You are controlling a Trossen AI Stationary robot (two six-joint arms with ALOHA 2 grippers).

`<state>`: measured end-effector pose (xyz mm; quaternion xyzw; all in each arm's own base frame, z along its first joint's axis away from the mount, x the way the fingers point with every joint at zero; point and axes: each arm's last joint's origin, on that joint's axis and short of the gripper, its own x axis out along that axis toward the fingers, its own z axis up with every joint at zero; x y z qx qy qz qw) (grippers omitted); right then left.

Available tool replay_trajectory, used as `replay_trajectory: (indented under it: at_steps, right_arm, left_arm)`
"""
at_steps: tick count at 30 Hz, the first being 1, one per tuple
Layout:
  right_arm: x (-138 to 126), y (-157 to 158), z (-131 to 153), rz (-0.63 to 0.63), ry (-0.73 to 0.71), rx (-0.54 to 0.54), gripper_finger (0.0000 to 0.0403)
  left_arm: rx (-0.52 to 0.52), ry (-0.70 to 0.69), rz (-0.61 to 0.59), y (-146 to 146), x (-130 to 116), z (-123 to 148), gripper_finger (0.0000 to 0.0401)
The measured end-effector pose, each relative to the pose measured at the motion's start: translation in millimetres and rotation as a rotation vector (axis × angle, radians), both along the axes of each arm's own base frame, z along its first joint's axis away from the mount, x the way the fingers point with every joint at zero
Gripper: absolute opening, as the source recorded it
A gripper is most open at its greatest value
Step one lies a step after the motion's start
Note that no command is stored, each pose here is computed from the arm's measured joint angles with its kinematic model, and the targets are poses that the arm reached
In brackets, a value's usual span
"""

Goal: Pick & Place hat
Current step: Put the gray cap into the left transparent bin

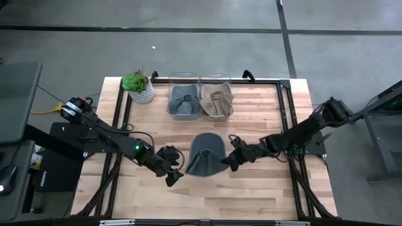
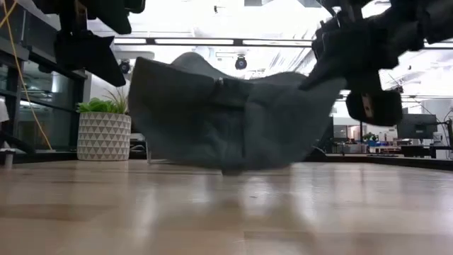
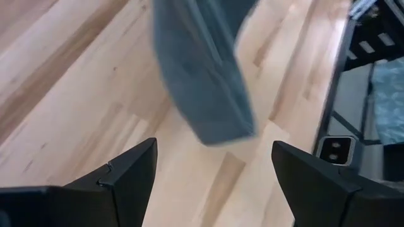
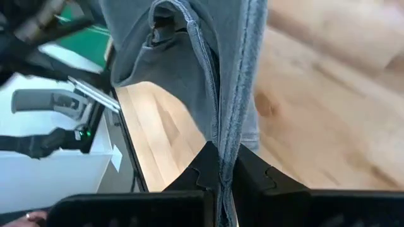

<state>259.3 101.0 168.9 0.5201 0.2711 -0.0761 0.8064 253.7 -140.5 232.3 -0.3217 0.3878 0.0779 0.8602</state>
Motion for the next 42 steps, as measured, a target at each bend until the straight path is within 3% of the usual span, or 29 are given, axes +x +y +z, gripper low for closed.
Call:
replay_trajectory:
  at_steps: [6, 10, 15, 21, 42]
  right_arm:
    - [-7.2, -18.2, 18.2, -0.022, -0.009, -0.037, 0.0016]
    - [-11.2, -27.5, 27.0, -0.038, -0.019, -0.051, 0.0016]
    - [-11.4, -37.6, 32.8, -0.055, -0.04, -0.069, 0.0016]
    - [-8.8, -44.0, 36.3, -0.046, -0.073, -0.079, 0.0015]
    - [-1.4, -54.5, 47.3, 0.015, -0.194, -0.045, 0.0015]
  left_arm:
    - [-0.005, -0.006, -0.006, -0.5, 0.5, 0.5, 0.0294]
    - [0.048, -0.029, -0.018, 0.3, 1.2, 1.1, 0.0294]
    - [0.219, -0.15, -0.073, 0.4, 6.9, 7.4, 0.0294]
    - [0.4, -0.222, -0.047, 3.2, 10.0, 11.9, 0.0294]
    - [0.563, -0.248, 0.106, 9.1, 18.2, 6.8, 0.0294]
